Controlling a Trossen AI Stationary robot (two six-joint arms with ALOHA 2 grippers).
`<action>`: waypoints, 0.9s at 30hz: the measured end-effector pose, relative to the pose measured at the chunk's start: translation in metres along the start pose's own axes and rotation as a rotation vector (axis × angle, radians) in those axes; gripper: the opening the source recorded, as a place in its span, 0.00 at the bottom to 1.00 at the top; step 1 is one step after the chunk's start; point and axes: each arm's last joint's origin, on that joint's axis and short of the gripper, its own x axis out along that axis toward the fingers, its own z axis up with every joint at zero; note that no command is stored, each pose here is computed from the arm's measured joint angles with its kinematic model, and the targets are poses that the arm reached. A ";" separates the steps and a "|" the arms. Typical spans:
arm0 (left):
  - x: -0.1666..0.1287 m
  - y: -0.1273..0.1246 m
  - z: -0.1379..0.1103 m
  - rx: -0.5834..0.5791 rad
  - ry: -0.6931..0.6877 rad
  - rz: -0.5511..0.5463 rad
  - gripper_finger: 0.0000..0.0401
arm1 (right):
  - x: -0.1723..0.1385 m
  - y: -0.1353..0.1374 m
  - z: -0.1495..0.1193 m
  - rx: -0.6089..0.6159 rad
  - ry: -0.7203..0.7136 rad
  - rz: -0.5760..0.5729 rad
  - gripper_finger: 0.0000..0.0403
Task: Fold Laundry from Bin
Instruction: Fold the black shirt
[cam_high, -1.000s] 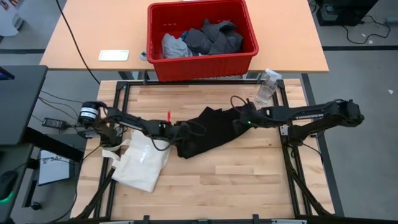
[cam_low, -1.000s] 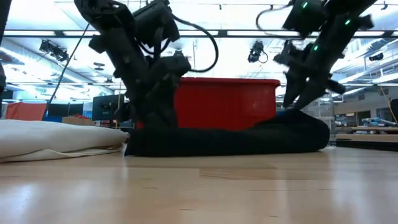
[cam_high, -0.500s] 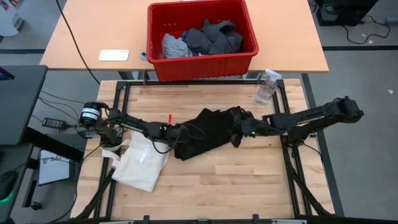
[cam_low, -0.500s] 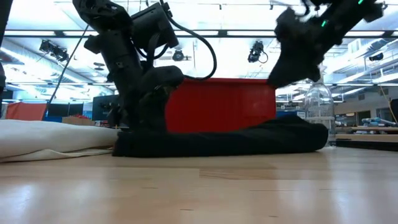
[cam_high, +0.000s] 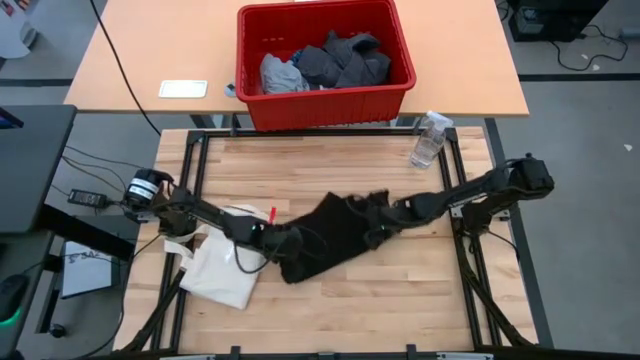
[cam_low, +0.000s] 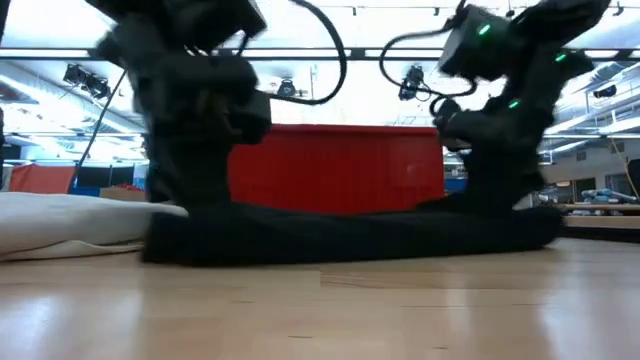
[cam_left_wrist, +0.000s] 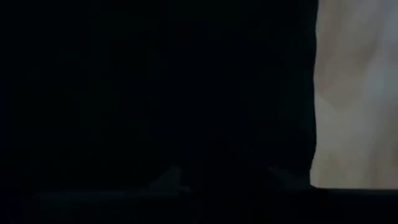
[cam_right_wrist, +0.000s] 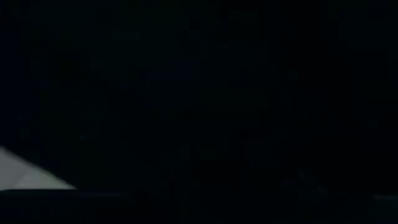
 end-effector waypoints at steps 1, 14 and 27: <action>-0.002 -0.004 -0.004 -0.005 0.006 -0.010 0.17 | -0.004 0.006 -0.008 0.009 0.020 0.025 0.39; -0.078 -0.021 0.001 0.062 -0.224 -0.122 0.18 | -0.083 0.012 0.003 -0.026 -0.241 0.156 0.41; -0.057 0.059 0.056 0.048 -0.045 -0.011 0.50 | -0.088 -0.040 0.044 -0.008 -0.245 0.050 0.65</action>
